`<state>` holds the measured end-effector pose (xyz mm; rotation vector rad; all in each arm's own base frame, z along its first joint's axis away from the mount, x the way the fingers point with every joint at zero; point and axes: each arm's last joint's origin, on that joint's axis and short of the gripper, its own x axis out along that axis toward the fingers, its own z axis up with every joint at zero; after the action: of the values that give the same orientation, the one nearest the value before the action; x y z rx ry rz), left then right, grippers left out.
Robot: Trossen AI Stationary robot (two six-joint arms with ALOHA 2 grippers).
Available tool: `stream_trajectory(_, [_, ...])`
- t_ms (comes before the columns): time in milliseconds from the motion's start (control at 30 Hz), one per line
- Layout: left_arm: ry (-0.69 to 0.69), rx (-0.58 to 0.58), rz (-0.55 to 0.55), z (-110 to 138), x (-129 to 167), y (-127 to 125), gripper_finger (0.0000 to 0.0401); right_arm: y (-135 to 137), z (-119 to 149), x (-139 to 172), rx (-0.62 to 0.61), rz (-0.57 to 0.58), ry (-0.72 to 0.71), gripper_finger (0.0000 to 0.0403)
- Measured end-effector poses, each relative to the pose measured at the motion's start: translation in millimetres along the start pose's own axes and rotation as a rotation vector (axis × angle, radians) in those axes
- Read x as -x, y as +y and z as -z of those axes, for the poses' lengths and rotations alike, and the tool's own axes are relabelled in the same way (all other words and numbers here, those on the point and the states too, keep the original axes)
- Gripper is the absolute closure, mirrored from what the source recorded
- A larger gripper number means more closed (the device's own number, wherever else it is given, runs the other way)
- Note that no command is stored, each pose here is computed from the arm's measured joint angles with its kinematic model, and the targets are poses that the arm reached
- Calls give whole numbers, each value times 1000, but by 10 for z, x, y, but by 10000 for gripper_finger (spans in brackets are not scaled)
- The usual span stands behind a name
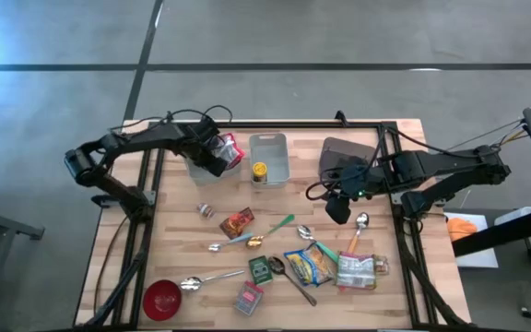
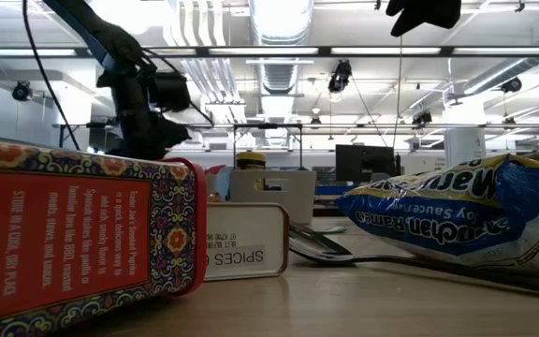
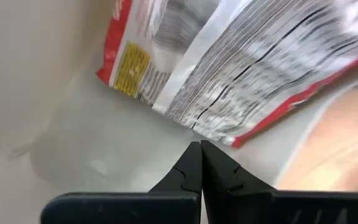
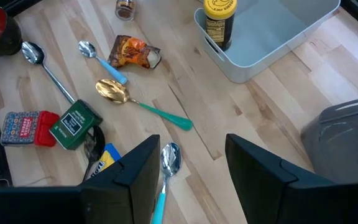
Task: Pick & Place Food Item
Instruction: Put the brown spoon into the black bin
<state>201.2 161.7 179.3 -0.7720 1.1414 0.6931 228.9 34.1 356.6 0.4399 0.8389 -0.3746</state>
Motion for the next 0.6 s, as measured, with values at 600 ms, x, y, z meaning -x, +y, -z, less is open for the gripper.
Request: stream_trajectory(600, [-82,-232,262,571,905,-436,289,-45,77,-41,-105,29,95,225])
